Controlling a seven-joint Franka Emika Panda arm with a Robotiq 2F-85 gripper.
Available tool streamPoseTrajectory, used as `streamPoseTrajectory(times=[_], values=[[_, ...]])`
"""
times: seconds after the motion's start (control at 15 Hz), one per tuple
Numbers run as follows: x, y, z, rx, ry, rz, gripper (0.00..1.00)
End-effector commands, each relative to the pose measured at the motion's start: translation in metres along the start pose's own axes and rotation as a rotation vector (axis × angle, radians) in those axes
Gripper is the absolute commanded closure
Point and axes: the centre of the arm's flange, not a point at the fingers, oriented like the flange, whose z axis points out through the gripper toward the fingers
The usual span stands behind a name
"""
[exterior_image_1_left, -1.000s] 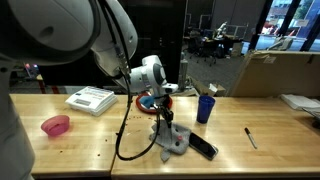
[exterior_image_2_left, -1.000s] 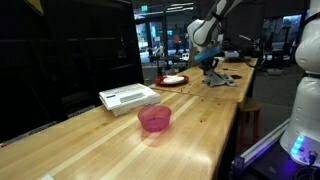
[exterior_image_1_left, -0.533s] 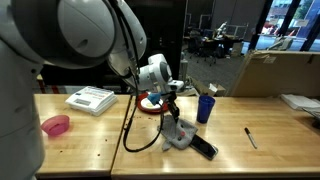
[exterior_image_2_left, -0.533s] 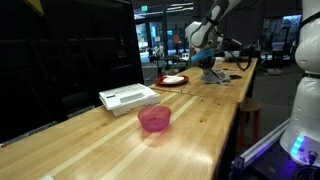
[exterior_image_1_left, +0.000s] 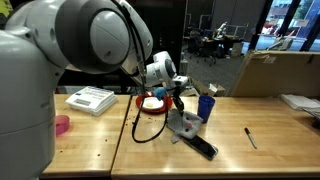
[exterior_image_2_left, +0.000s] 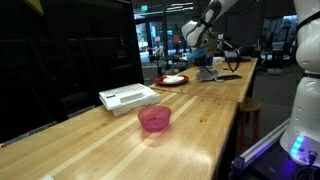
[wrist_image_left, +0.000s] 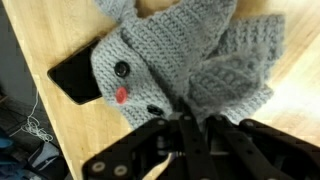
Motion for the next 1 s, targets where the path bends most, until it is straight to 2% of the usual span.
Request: streamPoseTrajectory(times=[0.0, 0.2, 0.53, 0.6, 0.67, 0.73, 0.8, 0.87, 0.93], values=[[0.011, -0.018, -0.013, 0.027, 0.03, 0.026, 0.98], [0.014, -0.027, -0.02, 0.093, 0.03, 0.042, 0.98], [0.011, -0.031, -0.009, 0.124, 0.003, 0.044, 0.98], [0.01, -0.03, -0.013, 0.113, 0.013, 0.037, 0.66], [0.01, -0.03, -0.01, 0.111, 0.009, 0.037, 0.9], [0.009, -0.031, -0.008, 0.109, 0.008, 0.036, 0.86], [0.009, -0.031, -0.008, 0.107, 0.008, 0.036, 0.8], [0.009, -0.031, -0.008, 0.107, 0.008, 0.036, 0.47], [0.006, -0.03, -0.011, 0.106, 0.014, 0.016, 0.42]])
